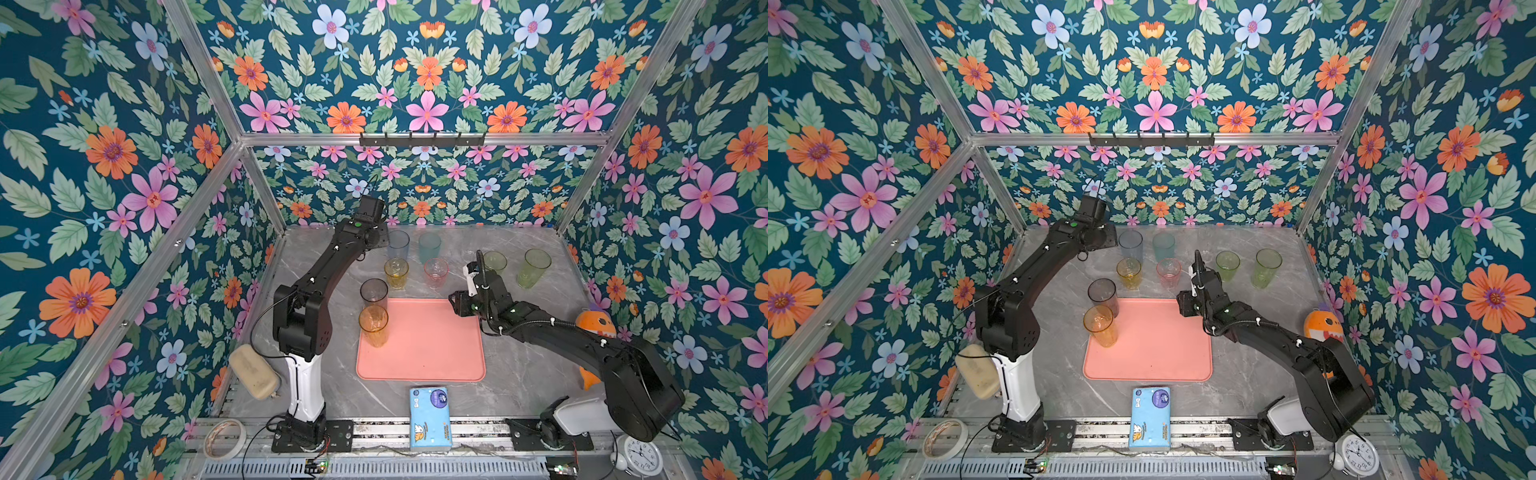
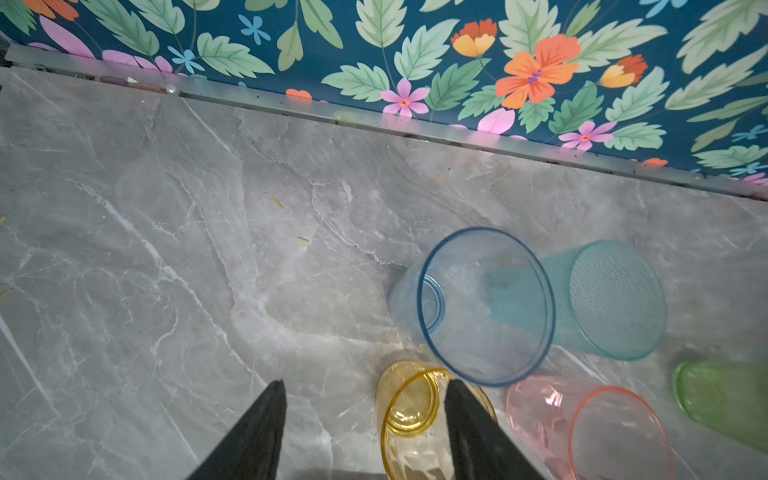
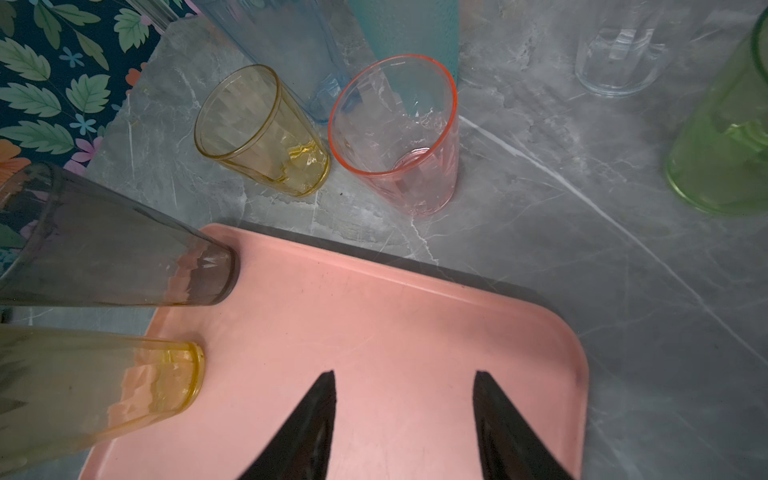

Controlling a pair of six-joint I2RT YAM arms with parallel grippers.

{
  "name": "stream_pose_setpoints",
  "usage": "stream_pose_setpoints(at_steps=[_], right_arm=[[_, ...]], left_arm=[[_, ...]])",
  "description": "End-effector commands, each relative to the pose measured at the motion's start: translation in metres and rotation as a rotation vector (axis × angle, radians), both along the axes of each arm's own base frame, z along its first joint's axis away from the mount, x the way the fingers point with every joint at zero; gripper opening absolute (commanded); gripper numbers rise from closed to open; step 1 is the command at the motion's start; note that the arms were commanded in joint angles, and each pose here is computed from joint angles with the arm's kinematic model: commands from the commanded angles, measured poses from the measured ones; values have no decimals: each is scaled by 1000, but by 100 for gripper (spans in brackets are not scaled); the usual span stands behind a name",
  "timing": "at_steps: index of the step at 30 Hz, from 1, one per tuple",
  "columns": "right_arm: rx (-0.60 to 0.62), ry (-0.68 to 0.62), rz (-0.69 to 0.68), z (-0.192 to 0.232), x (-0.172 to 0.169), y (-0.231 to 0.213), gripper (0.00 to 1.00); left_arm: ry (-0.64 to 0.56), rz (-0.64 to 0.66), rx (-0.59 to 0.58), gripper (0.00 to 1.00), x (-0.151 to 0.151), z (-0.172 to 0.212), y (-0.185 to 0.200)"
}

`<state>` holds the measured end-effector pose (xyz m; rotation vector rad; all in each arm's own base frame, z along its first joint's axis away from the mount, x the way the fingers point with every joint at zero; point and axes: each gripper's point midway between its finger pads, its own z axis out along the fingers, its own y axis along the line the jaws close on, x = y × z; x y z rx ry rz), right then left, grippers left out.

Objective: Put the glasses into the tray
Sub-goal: 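Open the left gripper and raise it toward the clear blue-rimmed cup, then lower the left gripper over the clear blue-rimmed cup and close on it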

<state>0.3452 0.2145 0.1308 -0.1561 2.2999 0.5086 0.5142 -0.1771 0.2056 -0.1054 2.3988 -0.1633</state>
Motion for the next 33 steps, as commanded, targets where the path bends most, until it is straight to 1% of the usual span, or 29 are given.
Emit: stream_pose_setpoints(at_steps=[1,9,12,20,22,27,33], right_arm=[[19,-5,-5,3,2,3,54],[2,4,-14,0,4,1,54],[-2,10,-15,-2,4,1,54],[-6,15,-17,-3,5,1,54],[-5,16,-16,-3,5,1,55],[-3,19,-15,-3,5,2,54],[-7,26,-17,-5,6,2,54]], left_arm=[[-34,-11,7,63,13,2,-4],[7,-45,-27,60,27,-22,-20],[11,-51,-39,59,30,-25,-25],[33,-71,-71,52,37,-39,-37],[36,-75,-78,50,38,-43,-40],[58,-88,-81,40,41,-53,-45],[61,-83,-71,29,40,-55,-43]])
